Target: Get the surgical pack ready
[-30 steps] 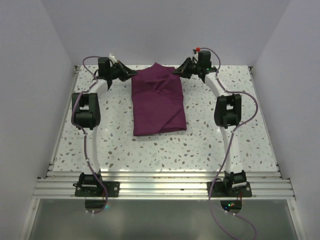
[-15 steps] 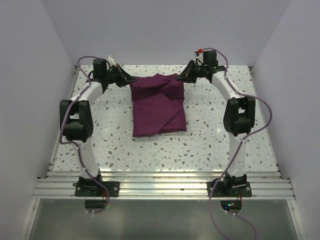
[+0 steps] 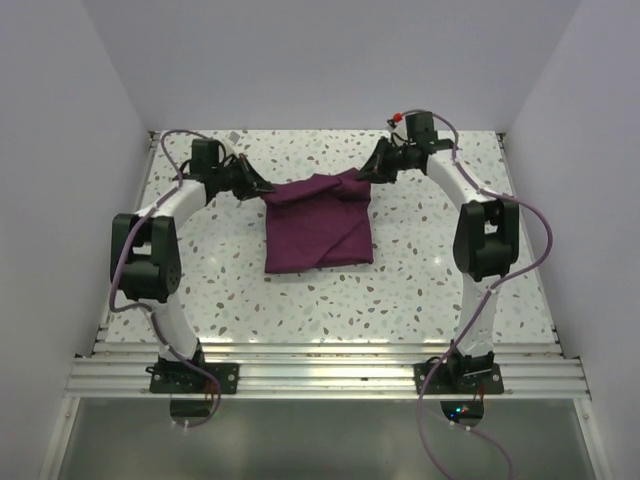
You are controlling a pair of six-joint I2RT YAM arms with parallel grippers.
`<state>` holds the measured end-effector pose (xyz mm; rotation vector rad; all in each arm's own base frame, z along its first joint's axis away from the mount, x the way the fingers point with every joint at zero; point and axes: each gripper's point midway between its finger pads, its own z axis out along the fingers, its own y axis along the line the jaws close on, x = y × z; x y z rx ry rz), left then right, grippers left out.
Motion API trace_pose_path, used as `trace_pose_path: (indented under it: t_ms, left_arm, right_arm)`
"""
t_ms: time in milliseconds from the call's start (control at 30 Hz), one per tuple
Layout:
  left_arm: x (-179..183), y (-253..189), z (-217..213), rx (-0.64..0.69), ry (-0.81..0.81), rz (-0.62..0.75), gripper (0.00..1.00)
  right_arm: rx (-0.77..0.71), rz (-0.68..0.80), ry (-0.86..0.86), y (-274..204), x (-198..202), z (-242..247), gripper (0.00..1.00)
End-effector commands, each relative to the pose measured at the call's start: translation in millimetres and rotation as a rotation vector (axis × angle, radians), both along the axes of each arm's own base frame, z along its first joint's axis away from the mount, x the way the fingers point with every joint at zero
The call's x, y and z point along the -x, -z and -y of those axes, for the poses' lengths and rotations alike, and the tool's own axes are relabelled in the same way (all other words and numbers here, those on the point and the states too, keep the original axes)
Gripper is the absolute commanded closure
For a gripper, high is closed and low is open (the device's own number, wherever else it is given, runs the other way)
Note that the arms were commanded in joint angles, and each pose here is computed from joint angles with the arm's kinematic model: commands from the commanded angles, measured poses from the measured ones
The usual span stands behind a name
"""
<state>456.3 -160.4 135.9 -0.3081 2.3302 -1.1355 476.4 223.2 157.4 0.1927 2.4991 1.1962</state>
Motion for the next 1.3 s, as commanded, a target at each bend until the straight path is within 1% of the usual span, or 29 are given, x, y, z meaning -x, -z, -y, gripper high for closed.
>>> trace_pose_path:
  t_ms: [0, 233, 300, 433, 600, 733, 967, 1000, 1033, 1067, 1100, 1167, 1200, 1233, 1267]
  left_arm:
    - [12, -30, -2, -0.036, 0.017, 0.091, 1.0]
    - [36, -27, 5, -0.061, 0.028, 0.089, 1.0]
    - [43, -21, 5, -0.076, 0.031, 0.078, 1.0]
    - [62, -5, 3, -0.113, 0.032, 0.05, 1.0]
    - [80, 3, -3, -0.16, 0.037, 0.049, 1.0]
    - [100, 25, -5, -0.188, 0.046, 0.002, 1.0]
    - [121, 47, 0, -0.223, 0.068, -0.035, 1.0]
    - [123, 48, 1, -0.225, 0.074, -0.037, 1.0]
    - [126, 53, 3, -0.229, 0.081, -0.047, 1.0]
    - [128, 54, 3, -0.233, 0.085, -0.045, 0.98]
    - [130, 55, 4, -0.236, 0.092, -0.049, 0.95]
    - [135, 56, 4, -0.239, 0.102, -0.042, 0.91]
    - [138, 56, 3, -0.243, 0.102, -0.041, 0.86]
    - [141, 57, 2, -0.247, 0.106, -0.041, 0.77]
    - [143, 51, 0, -0.259, 0.109, -0.016, 0.75]
  right_arm:
    - [0.011, 0.046, -0.056, -33, 29, 0, 1.0]
    - [0.055, -0.003, -0.075, -11, 59, 8, 1.0]
    - [0.083, -0.032, -0.08, 1, 69, 12, 1.0]
    - [0.1, -0.043, -0.085, 9, 82, 16, 1.0]
    - [0.135, -0.08, -0.093, 25, 97, 23, 1.0]
    - [0.17, -0.107, -0.091, 39, 110, 28, 0.99]
    - [0.194, -0.152, -0.126, 57, 133, 30, 0.92]
    - [0.195, -0.155, -0.129, 57, 135, 29, 0.91]
    - [0.199, -0.154, -0.134, 57, 138, 29, 0.79]
    - [0.211, -0.172, -0.138, 60, 143, 31, 0.7]
    - [0.219, -0.176, -0.139, 60, 146, 33, 0.65]
    - [0.229, -0.177, -0.149, 59, 153, 36, 0.59]
    - [0.243, -0.18, -0.153, 57, 156, 38, 0.56]
    - [0.275, -0.172, -0.145, 54, 157, 43, 0.52]
    - [0.326, -0.145, -0.141, 51, 155, 51, 0.51]
